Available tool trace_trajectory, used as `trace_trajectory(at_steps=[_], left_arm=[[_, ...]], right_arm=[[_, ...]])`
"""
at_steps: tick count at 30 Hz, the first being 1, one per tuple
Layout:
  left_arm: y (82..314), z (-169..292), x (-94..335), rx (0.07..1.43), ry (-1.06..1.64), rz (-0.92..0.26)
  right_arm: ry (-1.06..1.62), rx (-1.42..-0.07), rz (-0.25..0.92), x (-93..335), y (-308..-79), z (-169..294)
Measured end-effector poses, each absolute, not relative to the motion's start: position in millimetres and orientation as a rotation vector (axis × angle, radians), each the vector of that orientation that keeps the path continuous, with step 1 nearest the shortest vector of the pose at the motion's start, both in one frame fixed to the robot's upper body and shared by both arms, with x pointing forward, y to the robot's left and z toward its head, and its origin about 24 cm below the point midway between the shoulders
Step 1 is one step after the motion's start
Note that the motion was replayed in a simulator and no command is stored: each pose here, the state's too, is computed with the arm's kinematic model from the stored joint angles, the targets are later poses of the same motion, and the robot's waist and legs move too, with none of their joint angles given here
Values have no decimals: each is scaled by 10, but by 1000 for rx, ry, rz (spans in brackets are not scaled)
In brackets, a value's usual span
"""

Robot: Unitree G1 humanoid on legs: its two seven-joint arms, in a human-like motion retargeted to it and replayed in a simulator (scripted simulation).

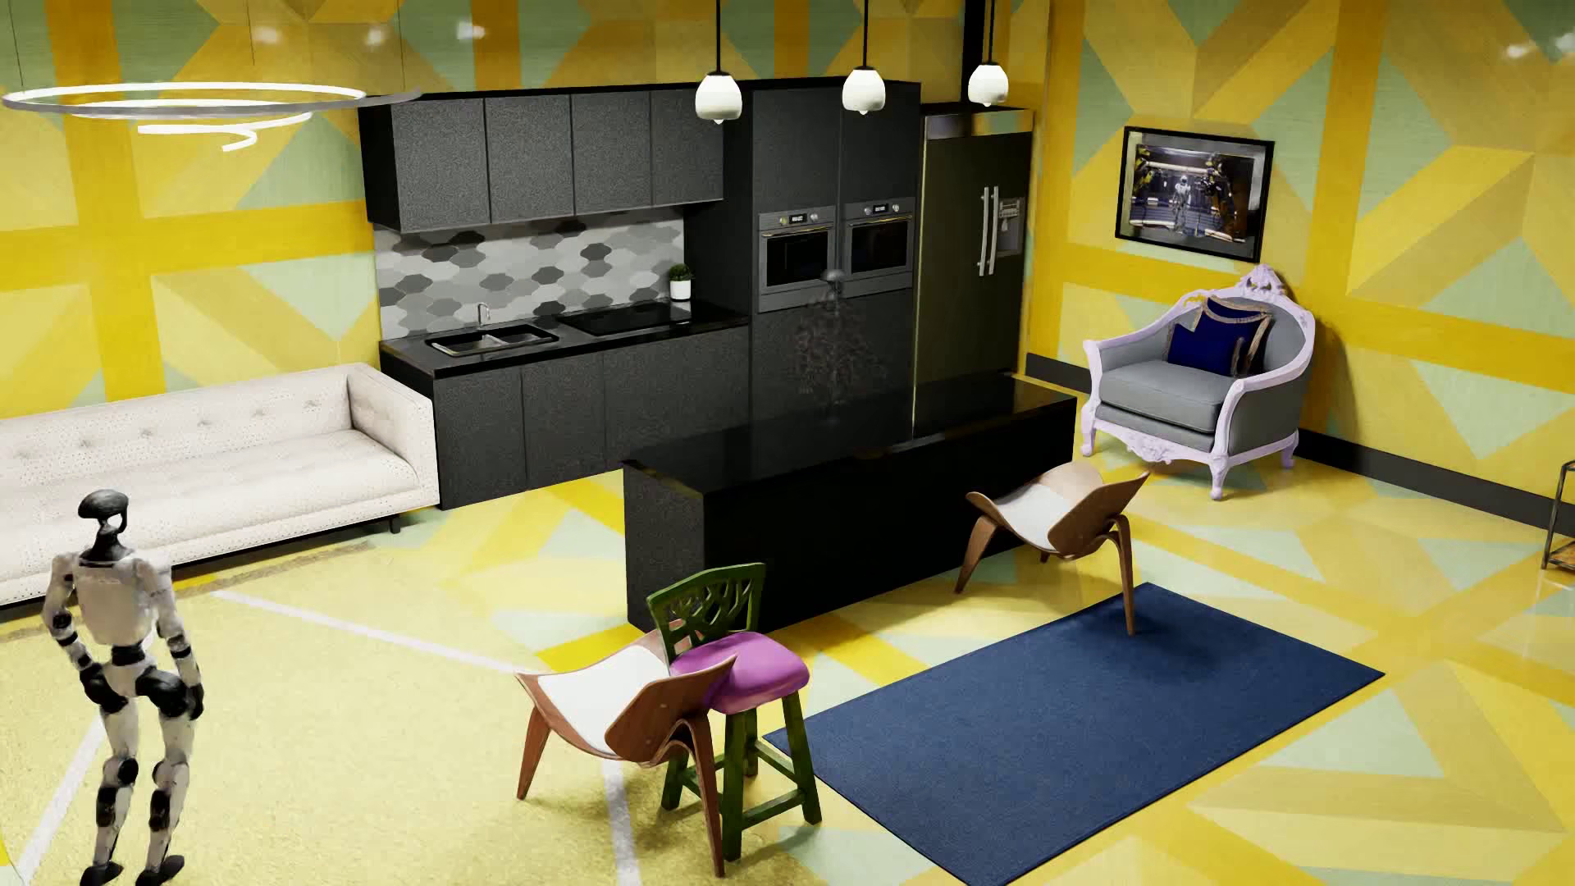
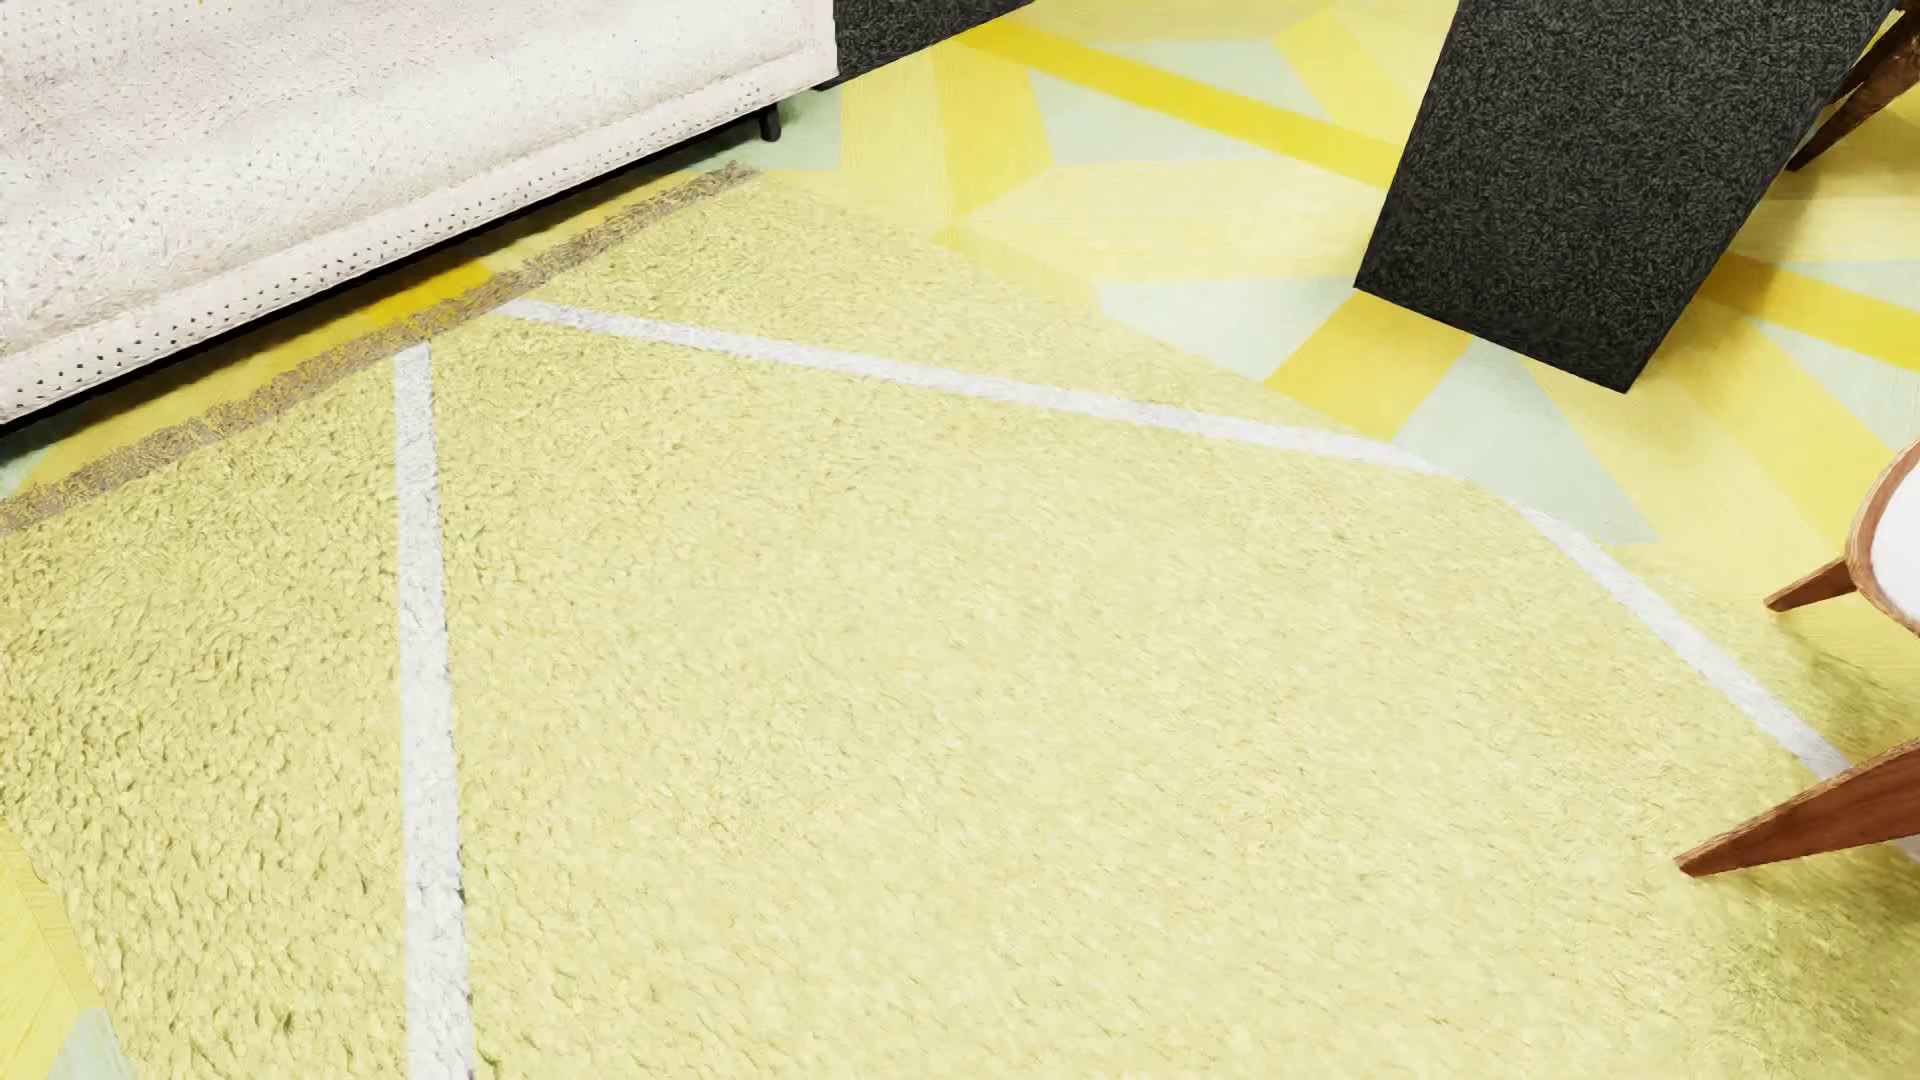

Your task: Move towards the dark armchair

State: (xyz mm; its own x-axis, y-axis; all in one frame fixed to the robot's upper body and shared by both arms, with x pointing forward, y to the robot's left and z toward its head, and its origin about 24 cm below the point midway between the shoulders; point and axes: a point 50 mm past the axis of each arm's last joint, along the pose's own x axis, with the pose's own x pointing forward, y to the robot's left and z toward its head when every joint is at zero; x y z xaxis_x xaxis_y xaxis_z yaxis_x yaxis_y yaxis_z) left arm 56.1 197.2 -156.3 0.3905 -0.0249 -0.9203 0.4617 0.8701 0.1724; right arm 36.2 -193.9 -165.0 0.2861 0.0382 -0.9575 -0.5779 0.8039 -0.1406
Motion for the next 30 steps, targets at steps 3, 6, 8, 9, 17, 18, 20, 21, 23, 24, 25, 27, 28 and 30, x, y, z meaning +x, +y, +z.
trace_trajectory(at_steps=[3,6,8,9,17,18,20,21,23,24,25,27,28,30], left_arm=[[1908,-1524,762,422,1072,-312],[1905,-1525,802,413,1068,-298],[1894,-1530,769,421,1073,-315],[1912,-1520,790,422,1067,-307],[2019,-1593,284,423,1212,-305],[2059,-1598,235,439,1232,-312],[2119,-1621,78,444,1294,-299],[2151,-1627,10,447,1322,-292],[2206,-1636,-87,450,1365,-274],[2221,-1636,-93,457,1370,-276],[2221,-1640,-120,463,1380,-285],[2258,-1625,-165,469,1389,-282],[2226,-1647,-160,478,1399,-304],[2221,-1644,-69,465,1370,-282]], right_arm=[[1163,-513,418,538,-1929,-1611],[1119,-490,418,650,-1845,-1590],[1102,-484,430,669,-1799,-1579],[1091,-477,424,714,-1780,-1575],[1015,-547,502,854,-1775,-1496],[1008,-543,463,969,-1810,-1492],[970,-552,467,1086,-1793,-1453],[964,-551,454,1139,-1802,-1447],[963,-566,449,1195,-1826,-1444],[980,-578,456,1174,-1834,-1466],[969,-603,513,1113,-1795,-1460],[1050,-588,514,902,-1793,-1554],[1080,-576,514,773,-1806,-1575],[1133,-573,538,576,-1795,-1619]])
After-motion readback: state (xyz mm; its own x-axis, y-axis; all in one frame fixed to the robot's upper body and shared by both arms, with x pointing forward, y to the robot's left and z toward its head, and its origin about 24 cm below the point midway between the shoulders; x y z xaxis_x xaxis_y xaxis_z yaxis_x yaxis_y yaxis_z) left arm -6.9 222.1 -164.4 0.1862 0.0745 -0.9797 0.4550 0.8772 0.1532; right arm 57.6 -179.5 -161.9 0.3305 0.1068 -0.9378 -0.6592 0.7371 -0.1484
